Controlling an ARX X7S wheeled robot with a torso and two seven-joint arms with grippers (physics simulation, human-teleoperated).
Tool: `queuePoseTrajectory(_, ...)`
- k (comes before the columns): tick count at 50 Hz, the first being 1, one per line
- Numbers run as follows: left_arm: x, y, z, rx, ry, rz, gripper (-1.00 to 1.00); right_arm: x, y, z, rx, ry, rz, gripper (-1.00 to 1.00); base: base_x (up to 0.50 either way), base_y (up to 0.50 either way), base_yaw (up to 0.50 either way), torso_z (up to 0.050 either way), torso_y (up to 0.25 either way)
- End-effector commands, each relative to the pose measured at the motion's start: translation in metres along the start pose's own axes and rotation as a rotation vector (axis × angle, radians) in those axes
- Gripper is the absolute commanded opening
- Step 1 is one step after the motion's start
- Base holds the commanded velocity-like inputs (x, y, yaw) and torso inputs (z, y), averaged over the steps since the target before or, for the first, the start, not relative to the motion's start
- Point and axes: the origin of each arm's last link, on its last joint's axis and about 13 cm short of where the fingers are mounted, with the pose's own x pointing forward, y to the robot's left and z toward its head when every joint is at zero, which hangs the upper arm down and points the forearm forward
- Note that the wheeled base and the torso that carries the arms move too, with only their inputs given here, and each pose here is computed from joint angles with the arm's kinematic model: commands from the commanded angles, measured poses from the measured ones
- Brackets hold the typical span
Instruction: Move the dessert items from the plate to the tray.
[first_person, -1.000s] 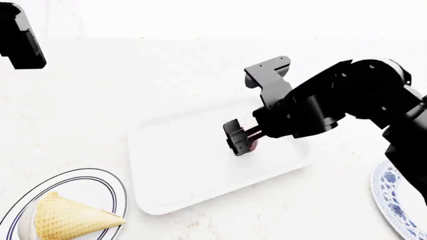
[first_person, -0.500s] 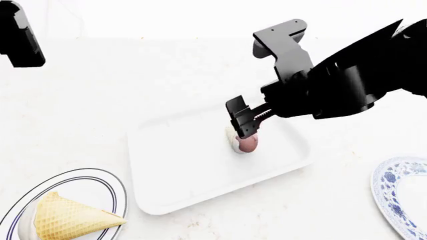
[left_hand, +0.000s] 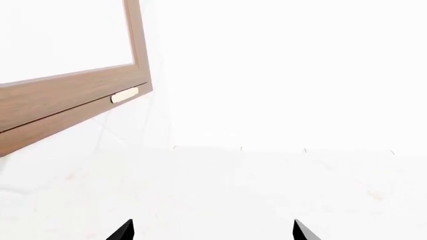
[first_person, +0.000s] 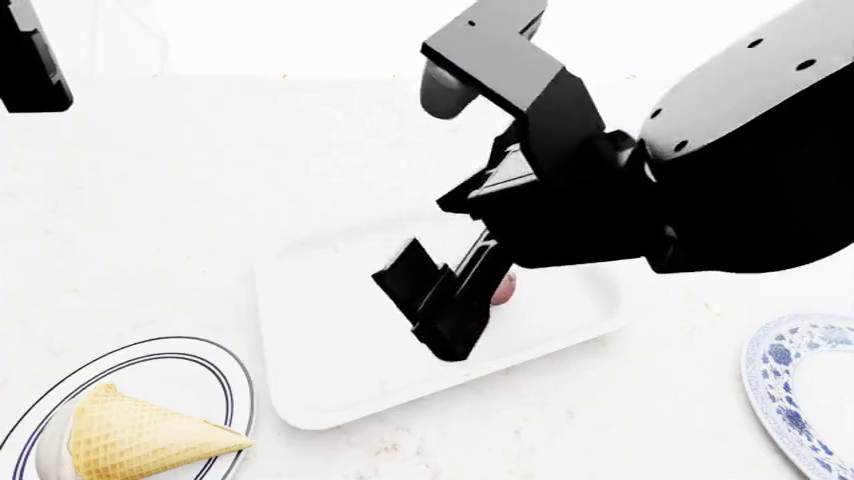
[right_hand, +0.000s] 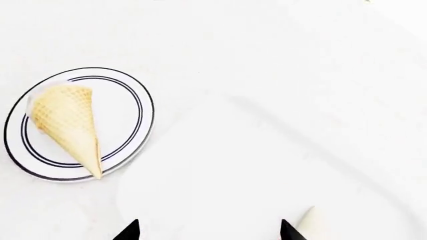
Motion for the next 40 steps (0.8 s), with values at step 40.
queuePoseTrajectory(40, -0.009, -0.003, 0.0, -0.015, 0.0, -0.007, 1.0, 0.091, 0.063, 0.026, -0.251, -0.032, 0.363, 1.0, 0.0, 0.0, 0.0, 0.0, 0.0)
